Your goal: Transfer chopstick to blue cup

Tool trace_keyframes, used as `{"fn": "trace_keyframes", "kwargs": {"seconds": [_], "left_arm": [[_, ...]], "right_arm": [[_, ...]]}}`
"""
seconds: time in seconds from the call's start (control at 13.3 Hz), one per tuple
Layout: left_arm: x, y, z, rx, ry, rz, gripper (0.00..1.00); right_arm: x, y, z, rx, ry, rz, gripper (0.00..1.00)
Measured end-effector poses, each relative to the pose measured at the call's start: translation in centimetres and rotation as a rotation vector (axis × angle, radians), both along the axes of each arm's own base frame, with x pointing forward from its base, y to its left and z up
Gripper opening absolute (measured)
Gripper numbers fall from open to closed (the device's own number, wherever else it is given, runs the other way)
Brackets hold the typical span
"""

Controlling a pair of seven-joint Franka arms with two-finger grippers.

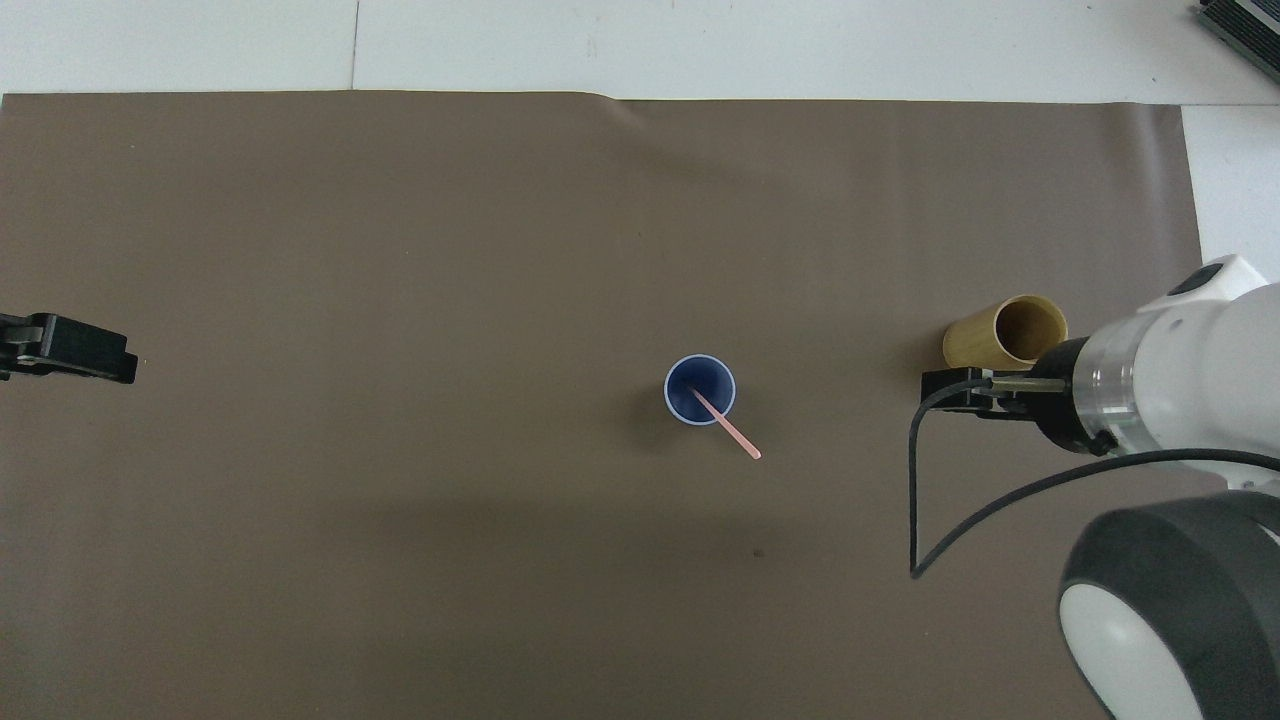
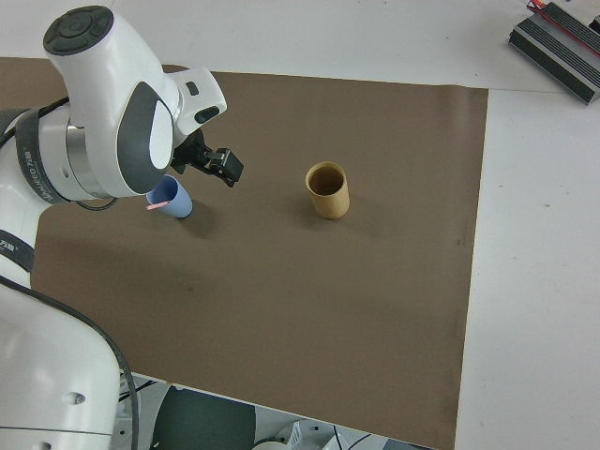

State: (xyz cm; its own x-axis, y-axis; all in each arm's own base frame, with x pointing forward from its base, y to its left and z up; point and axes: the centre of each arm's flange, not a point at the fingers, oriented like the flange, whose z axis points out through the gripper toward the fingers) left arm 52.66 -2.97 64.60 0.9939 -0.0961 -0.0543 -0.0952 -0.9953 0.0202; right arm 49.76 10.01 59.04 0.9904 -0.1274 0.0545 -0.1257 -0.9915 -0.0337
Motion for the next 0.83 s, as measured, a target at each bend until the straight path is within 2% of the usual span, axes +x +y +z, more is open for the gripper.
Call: {"fn": "trace_keyframes", "kwargs": {"seconds": [0.38,0.6,0.83], "left_arm": [[0.0,0.0,0.0,0.000,0.000,0.000,1.00],[0.0,0.0,0.0,0.000,0.000,0.000,1.00],[0.0,0.0,0.0,0.000,0.000,0.000,1.00]], "right_arm": [[4.0,-5.3,3.0,-0.042,0.006,-0.039,1.00],[4.8,-5.5,2.4,-0.056,0.053,-0.013,1.00],[4.9,-5.4,2.5,-0.056,0.060,-0.010,1.00]]}}
